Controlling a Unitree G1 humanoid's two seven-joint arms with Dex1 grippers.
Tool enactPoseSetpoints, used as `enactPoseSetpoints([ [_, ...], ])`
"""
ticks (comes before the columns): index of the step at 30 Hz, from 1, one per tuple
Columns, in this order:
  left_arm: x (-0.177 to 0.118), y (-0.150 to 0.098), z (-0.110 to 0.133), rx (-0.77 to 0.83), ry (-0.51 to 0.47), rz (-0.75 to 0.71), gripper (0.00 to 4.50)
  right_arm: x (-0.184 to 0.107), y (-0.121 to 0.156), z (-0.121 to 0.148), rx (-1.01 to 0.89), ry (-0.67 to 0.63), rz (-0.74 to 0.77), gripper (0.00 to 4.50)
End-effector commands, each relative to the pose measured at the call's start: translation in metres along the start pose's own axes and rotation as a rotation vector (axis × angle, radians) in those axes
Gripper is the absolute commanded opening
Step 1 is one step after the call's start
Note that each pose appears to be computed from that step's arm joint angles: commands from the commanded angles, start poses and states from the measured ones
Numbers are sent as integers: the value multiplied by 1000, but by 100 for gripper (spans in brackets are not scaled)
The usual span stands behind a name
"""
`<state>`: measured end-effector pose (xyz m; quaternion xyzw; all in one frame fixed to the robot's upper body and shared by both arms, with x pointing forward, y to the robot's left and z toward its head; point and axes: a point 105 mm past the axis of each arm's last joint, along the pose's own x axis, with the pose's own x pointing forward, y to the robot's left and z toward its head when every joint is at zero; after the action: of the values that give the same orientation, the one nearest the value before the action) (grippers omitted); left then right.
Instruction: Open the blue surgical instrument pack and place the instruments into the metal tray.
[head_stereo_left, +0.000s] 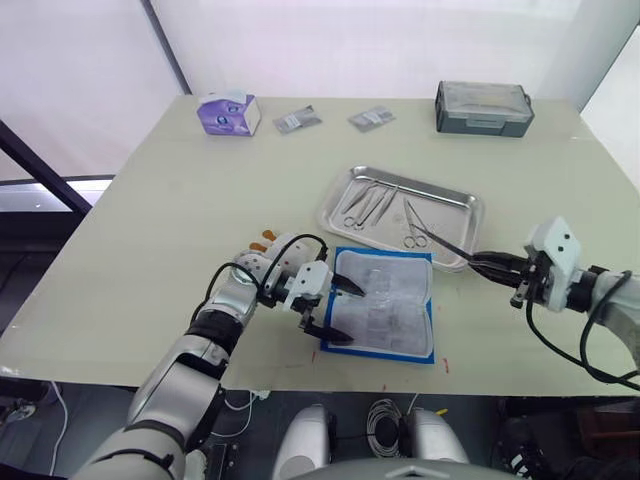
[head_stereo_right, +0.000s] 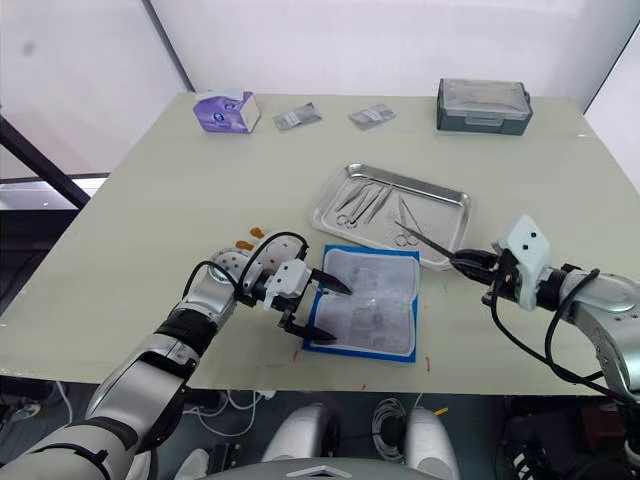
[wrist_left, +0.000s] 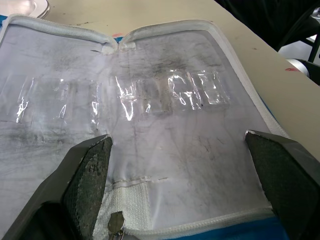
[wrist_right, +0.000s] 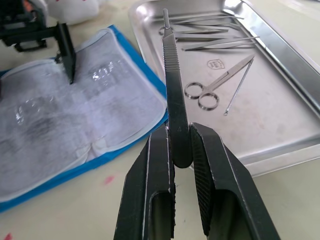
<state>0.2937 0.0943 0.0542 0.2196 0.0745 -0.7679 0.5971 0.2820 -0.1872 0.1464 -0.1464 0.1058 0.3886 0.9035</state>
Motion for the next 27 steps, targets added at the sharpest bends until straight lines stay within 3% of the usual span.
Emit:
enactPoseSetpoints([
  [1,-2,-29,-40,-138,131,-79,450,9,-1,10,10,-31,-54,2],
  [11,-2,-27,-39,-137,131,-72,450,38,-16,14,135,-37,-263,2],
  [20,-2,-29,-40,-140,128,-72,450,60,-41,8,231,54,-477,2],
  [27,-2,-28,-39,-138,128,-72,450,83,-40,1,278,133,-480,2],
])
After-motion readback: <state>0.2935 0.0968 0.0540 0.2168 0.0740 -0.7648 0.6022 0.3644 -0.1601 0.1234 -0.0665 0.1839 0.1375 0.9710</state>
